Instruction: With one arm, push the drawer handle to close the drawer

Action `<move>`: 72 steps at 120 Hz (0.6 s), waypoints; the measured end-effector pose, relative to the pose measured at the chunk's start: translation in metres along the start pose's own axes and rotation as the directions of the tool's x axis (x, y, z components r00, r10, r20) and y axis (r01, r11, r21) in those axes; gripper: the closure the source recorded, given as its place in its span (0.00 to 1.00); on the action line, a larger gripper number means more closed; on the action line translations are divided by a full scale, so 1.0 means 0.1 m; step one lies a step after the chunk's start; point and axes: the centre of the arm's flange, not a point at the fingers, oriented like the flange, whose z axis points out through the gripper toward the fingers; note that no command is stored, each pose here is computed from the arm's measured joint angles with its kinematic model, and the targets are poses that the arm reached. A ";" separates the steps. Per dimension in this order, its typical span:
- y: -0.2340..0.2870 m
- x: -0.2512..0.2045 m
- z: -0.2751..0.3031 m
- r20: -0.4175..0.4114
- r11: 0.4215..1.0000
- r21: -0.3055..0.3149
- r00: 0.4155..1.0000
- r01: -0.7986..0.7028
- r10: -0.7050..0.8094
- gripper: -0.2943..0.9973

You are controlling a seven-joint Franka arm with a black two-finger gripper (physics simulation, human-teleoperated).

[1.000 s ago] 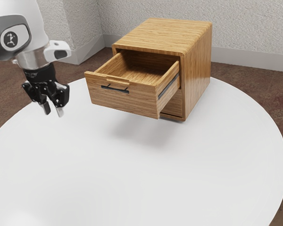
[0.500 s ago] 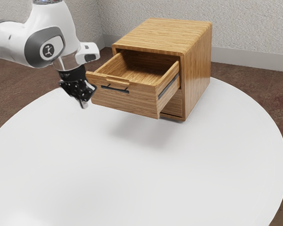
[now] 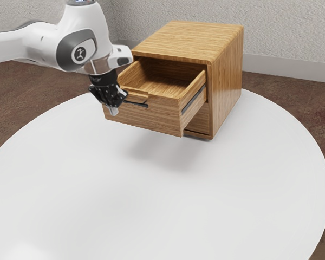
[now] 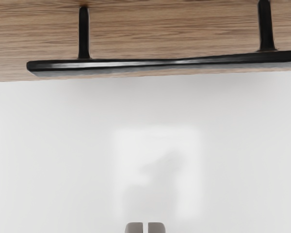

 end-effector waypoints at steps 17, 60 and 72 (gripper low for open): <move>0.18 0.10 0.08 0.013 0.999 -0.001 0.999 -0.032 0.032 0.84; 0.22 0.30 0.15 0.023 0.999 0.017 0.999 -0.042 0.042 0.84; 0.20 0.35 0.20 0.028 0.999 0.022 0.999 -0.040 0.040 0.84</move>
